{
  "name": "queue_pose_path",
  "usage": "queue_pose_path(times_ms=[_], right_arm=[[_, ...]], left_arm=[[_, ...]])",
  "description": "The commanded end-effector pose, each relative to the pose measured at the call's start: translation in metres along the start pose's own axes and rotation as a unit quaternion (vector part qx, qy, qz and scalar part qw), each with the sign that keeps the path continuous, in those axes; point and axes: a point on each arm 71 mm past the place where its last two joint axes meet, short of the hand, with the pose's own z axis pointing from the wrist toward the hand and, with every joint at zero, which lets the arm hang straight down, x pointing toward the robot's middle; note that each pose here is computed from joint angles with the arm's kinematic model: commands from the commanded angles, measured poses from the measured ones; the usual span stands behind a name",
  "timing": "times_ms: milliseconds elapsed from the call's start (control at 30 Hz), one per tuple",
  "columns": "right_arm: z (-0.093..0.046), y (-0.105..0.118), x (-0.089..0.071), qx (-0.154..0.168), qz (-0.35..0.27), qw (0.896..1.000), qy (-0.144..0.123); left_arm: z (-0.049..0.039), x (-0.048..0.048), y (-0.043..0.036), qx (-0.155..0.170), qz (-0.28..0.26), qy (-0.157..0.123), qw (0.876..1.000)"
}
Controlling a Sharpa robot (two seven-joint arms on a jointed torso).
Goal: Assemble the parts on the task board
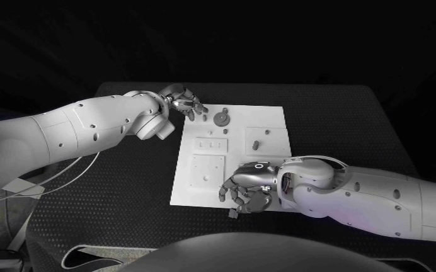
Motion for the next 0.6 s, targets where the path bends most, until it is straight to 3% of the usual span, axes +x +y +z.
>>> queue_pose_path(times_ms=[33,600], right_arm=[[0.001,-0.001,0.007,-0.004,-0.036,0.999,0.034],[0.009,-0.003,0.019,0.0,-0.068,0.996,0.057]], left_arm=[[0.0003,0.0024,-0.0022,0.008,-0.004,0.011,1.0],[-0.0002,0.0029,-0.0016,0.007,-0.004,0.015,1.0]])
